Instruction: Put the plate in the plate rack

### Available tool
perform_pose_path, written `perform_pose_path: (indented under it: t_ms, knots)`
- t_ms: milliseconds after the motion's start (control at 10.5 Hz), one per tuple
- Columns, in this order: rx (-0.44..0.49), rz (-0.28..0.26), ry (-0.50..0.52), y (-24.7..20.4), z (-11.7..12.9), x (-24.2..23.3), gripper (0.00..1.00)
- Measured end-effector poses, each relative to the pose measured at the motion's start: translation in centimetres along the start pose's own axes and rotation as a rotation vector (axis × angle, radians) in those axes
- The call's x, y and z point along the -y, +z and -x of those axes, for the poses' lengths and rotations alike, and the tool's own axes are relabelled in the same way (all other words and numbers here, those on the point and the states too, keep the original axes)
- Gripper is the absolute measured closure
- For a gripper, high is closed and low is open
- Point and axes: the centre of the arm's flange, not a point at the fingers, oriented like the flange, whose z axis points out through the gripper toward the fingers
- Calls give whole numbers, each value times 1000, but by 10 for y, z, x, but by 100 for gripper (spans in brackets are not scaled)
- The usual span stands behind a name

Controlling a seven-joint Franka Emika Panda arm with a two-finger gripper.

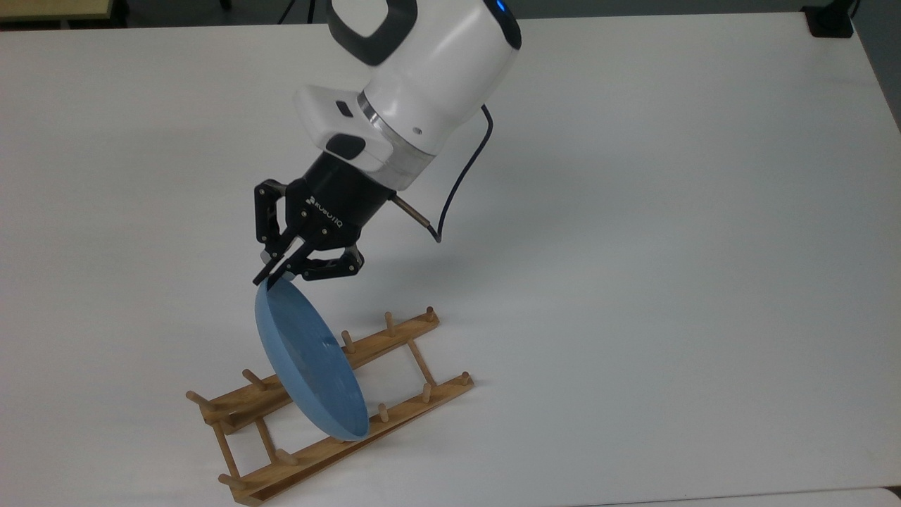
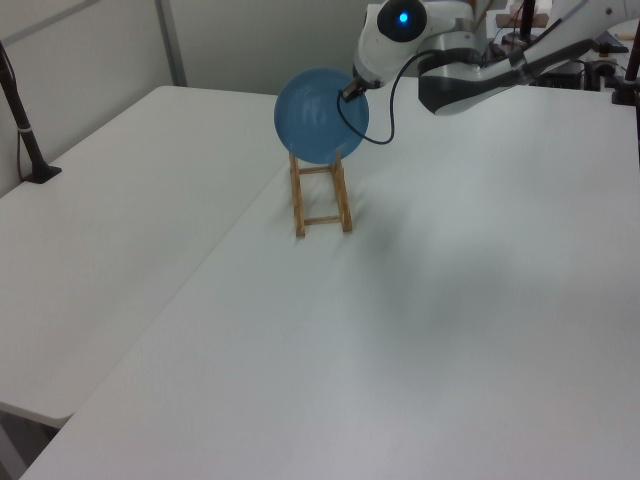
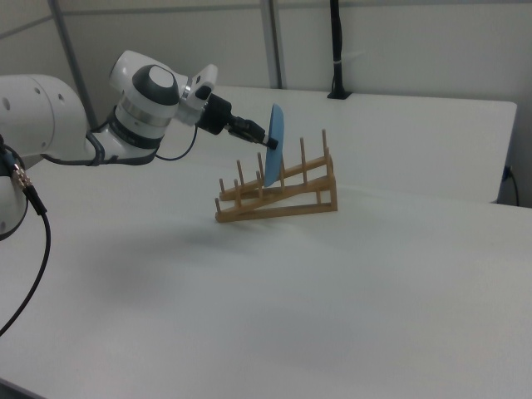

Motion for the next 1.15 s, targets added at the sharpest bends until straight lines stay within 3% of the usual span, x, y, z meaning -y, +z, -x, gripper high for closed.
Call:
perform_pose_path:
  t_ms: [287, 382, 478, 669, 861, 1052, 1147]
  knots:
    - [20, 3, -24, 13, 14, 14, 89]
    - [23, 2, -28, 14, 17, 17, 82]
    - [22, 0, -29, 13, 17, 19, 67]
    - [21, -4, 13, 11, 18, 21, 59]
    - [18, -13, 80, 7, 16, 23, 30]
    - [69, -117, 181, -12, 9, 28, 1]
    - [116, -167, 223, -24, 2, 24, 0]
